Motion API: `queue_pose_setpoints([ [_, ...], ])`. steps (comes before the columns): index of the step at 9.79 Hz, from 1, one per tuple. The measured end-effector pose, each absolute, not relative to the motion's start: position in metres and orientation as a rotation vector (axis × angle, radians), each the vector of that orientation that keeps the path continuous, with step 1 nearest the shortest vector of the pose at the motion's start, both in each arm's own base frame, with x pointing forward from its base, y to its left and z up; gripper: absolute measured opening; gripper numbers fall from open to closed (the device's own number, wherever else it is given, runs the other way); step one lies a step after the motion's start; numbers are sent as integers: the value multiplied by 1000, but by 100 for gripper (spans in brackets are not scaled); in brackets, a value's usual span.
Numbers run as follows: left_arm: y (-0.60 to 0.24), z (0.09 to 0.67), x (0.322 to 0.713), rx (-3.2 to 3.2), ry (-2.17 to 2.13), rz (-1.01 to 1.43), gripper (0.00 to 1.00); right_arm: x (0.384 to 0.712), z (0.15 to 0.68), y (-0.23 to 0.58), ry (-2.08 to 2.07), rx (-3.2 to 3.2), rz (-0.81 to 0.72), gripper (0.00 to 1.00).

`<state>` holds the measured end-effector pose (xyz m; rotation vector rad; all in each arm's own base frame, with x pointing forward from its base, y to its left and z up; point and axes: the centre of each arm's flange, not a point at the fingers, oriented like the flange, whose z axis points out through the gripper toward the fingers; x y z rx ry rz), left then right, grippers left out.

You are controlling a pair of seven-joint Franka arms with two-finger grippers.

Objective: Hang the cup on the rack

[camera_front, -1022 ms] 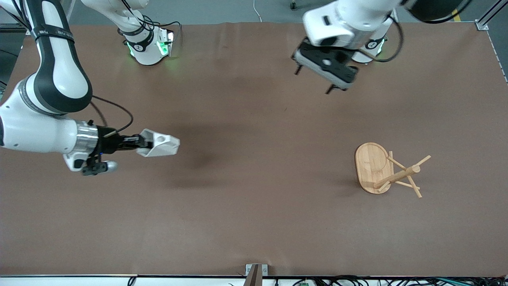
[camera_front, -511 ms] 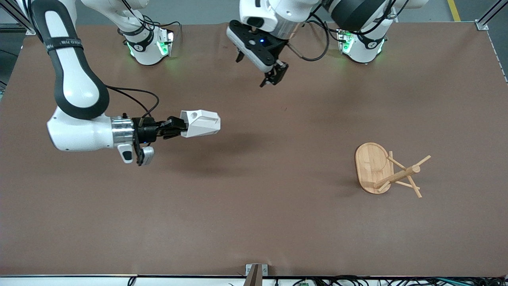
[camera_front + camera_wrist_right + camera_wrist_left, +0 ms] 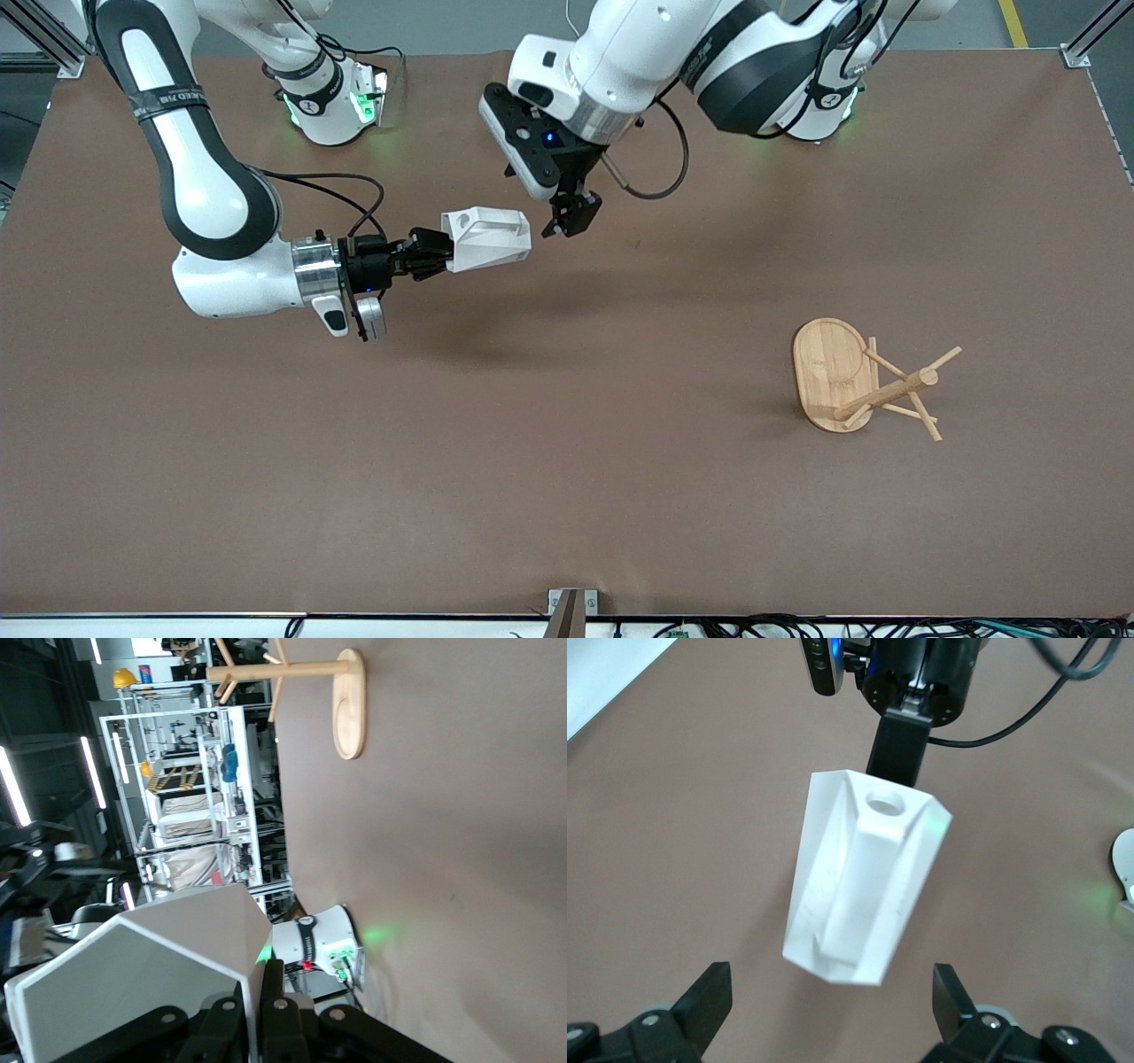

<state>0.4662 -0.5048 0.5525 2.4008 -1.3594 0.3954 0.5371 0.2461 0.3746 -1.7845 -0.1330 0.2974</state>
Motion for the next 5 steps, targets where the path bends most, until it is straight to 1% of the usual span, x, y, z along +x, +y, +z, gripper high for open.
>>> queue_pose_setpoints([
  [2, -510, 543, 468, 2371, -1422, 405, 100, 530, 372, 254, -116, -1742, 324, 5],
  [5, -522, 540, 456, 2325, -1502, 404, 100, 527, 372, 257, -115, -1730, 333, 5],
])
